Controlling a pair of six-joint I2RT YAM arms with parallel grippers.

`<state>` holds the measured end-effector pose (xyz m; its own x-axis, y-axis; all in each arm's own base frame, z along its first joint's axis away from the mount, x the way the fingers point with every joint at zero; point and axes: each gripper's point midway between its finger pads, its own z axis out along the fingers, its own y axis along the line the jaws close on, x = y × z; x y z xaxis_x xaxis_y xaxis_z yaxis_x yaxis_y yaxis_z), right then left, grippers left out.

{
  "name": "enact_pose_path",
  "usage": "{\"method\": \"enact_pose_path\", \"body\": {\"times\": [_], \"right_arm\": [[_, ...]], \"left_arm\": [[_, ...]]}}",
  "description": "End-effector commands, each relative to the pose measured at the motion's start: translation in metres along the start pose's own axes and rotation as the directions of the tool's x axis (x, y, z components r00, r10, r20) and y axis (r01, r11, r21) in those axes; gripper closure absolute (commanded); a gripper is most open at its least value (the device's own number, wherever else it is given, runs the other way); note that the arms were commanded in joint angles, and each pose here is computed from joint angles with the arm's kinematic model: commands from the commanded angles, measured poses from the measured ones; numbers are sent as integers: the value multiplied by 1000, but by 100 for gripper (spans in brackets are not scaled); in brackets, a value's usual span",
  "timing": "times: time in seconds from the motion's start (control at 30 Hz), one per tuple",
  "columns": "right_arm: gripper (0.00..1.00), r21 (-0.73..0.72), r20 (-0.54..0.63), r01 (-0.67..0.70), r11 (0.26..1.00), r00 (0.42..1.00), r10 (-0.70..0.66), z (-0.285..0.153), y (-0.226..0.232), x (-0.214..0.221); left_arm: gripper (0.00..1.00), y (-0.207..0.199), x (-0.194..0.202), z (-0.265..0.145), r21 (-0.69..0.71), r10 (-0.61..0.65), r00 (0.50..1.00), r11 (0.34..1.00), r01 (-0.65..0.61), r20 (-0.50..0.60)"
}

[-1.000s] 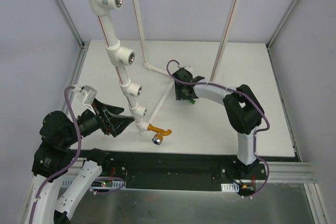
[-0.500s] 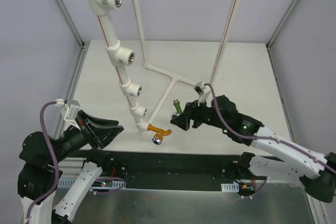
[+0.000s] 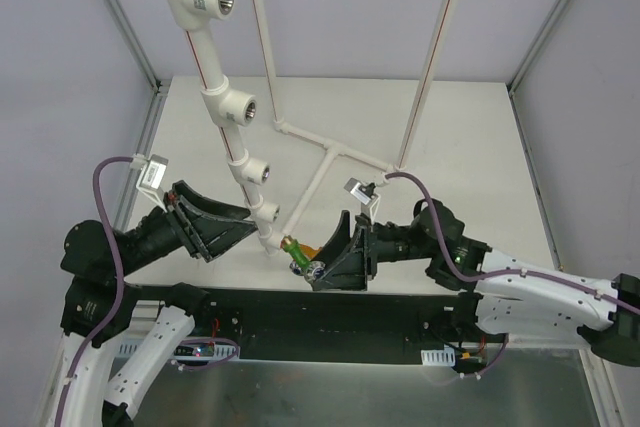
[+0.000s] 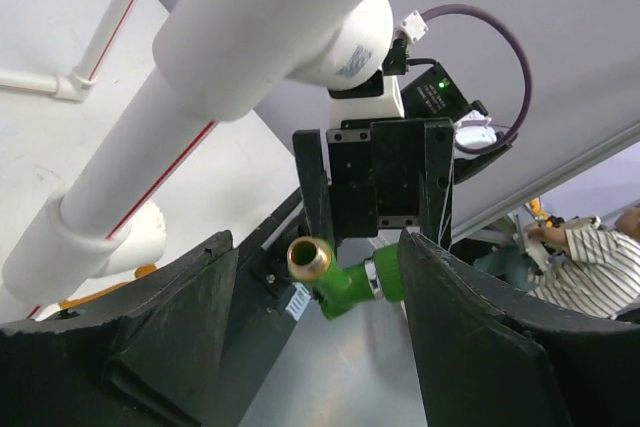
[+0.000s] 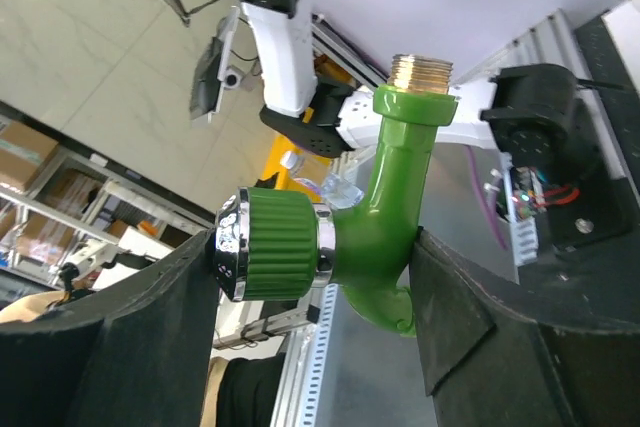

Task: Install the water faucets
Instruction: Pick up the water faucet from the center of the board.

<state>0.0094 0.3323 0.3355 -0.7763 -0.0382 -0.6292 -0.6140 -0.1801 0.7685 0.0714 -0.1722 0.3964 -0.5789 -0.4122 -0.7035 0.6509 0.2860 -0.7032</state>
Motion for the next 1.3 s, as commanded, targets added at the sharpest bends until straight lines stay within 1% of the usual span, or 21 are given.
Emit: {"method": "enact_pose_path", "body": {"times": [0.0, 0.17, 0.27, 0.4, 0.57, 0.83, 0.87, 0.97, 1.03, 1.07, 1.1, 1.13, 1.17, 1.2, 1.23, 1.27], "right_arm": [[100, -261, 96, 99, 960, 992, -76, 12, 73, -37], [100, -307, 129, 116, 945, 988, -80, 30, 83, -50], [100, -329, 142, 122, 936, 987, -78, 34, 89, -55], [100, -313, 157, 123, 942, 985, -77, 41, 85, -60], [100, -301, 153, 115, 947, 986, -71, 51, 79, -63], [100, -252, 174, 130, 959, 981, -88, 64, 67, -71], [100, -242, 180, 131, 961, 980, -88, 65, 65, -73], [100, -221, 192, 139, 965, 977, -97, 69, 60, -76], [100, -201, 191, 143, 969, 976, -104, 72, 55, -76], [100, -191, 193, 146, 971, 975, -108, 73, 53, -77], [99, -175, 193, 147, 974, 975, -113, 74, 50, -77], [97, -159, 198, 150, 976, 973, -117, 74, 47, -79], [93, -133, 198, 156, 979, 972, -128, 74, 42, -78], [75, -96, 203, 172, 980, 968, -149, 73, 36, -79], [62, -56, 206, 185, 981, 964, -170, 72, 30, -79], [53, -8, 213, 206, 979, 956, -200, 69, 22, -80]], "left_arm": [[33, -28, -15, 5, 129, 18, 1000, 991, -21, 24], [32, -23, -11, 10, 154, -28, 1000, 988, 26, 11], [31, -21, -8, 10, 154, -34, 999, 987, 33, 5], [31, -18, -8, 12, 160, -52, 999, 986, 51, 2], [31, -25, -13, 13, 201, -66, 998, 978, 61, 18], [34, -28, -11, 12, 227, -87, 996, 970, 82, 11], [37, -28, -11, 12, 228, -90, 996, 970, 86, 7], [53, -31, -10, 11, 237, -87, 996, 968, 84, 2], [71, -32, -10, 11, 243, -88, 996, 966, 86, -2], [86, -33, -10, 11, 247, -88, 996, 965, 86, -2], [98, -32, -11, 12, 247, -90, 996, 965, 88, -3], [100, -34, -11, 11, 249, -89, 996, 965, 86, 0], [100, -35, -12, 11, 251, -86, 996, 964, 83, 3], [100, -34, -13, 10, 249, -90, 996, 965, 85, 11], [100, -34, -15, 10, 246, -98, 995, 965, 89, 23], [100, -34, -17, 10, 241, -107, 993, 966, 94, 43]]}}
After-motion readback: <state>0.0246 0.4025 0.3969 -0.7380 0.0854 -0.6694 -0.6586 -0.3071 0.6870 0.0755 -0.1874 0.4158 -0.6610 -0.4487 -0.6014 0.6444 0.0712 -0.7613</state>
